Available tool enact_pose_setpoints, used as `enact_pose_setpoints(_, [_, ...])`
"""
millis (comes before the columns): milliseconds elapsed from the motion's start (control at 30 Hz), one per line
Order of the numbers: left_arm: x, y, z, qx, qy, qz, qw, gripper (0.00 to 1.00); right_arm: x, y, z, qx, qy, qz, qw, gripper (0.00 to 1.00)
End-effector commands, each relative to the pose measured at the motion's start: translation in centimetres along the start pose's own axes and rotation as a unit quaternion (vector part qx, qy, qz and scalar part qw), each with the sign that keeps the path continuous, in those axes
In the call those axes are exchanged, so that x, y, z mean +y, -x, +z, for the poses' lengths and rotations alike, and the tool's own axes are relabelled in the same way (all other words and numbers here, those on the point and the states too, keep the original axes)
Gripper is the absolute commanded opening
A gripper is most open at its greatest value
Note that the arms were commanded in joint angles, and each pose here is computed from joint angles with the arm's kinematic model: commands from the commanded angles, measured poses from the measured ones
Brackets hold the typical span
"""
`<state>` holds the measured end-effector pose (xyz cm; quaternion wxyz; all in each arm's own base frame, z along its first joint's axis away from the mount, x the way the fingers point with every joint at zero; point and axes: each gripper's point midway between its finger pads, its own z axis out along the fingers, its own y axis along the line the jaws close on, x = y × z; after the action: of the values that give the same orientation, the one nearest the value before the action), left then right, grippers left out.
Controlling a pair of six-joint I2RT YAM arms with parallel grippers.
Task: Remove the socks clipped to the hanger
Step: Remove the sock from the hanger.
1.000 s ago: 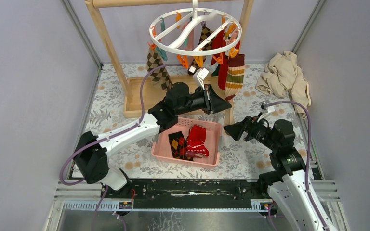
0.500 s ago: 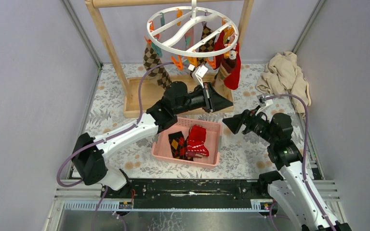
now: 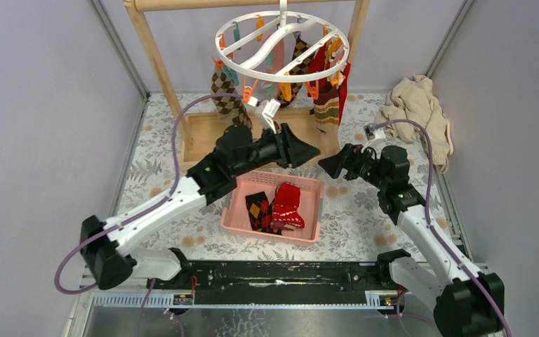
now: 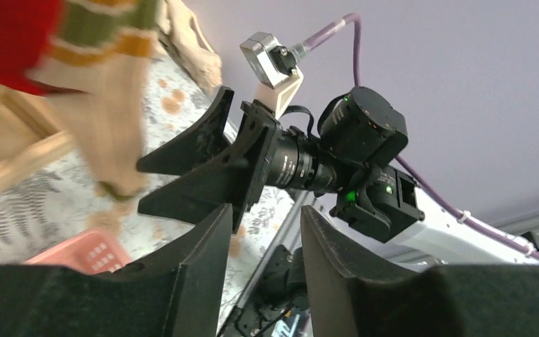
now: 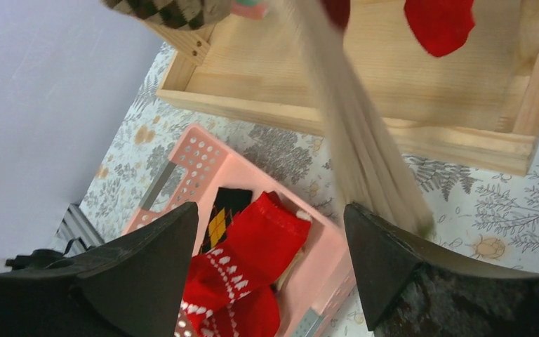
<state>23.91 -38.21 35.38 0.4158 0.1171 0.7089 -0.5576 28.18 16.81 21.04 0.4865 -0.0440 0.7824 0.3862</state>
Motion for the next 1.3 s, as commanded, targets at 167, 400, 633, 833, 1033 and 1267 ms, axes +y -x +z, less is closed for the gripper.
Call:
enact_pose_setpoints(167, [3.2, 0.4, -5.1, -0.034, 0.097, 0.047, 0.994, 0.58, -2.0, 6.1, 3.1, -0.081, -0.044, -0.063, 0.994, 0.85])
enact_pose_setpoints(400, [3.7, 0.3, -6.9, -0.035, 0.117, 0.054, 0.991, 0.60, -3.4, 7.8, 4.8, -0.095, -0.070, -0.084, 0.989, 0.86])
enact_pose_setpoints(633, [4.1, 0.0, -7.8, -0.036, 0.126, 0.057, 0.990, 0.62, -3.9, 8.3, 5.7, -0.101, -0.070, -0.104, 0.987, 0.88])
enact_pose_setpoints(833, [3.8, 0.0, -8.3, -0.035, 0.125, 0.057, 0.990, 0.62, -4.3, 7.7, 8.1, -0.087, -0.042, -0.102, 0.990, 0.88])
enact_pose_setpoints(1033, [3.6, 0.2, -8.9, -0.035, 0.126, 0.062, 0.989, 0.62, -5.0, 6.9, 9.8, -0.085, -0.026, -0.080, 0.993, 0.76])
enact_pose_setpoints(1267, [4.1, -0.6, -8.3, -0.026, 0.126, 0.058, 0.990, 0.62, -2.2, 8.3, 8.8, -0.093, 0.015, -0.075, 0.993, 0.22])
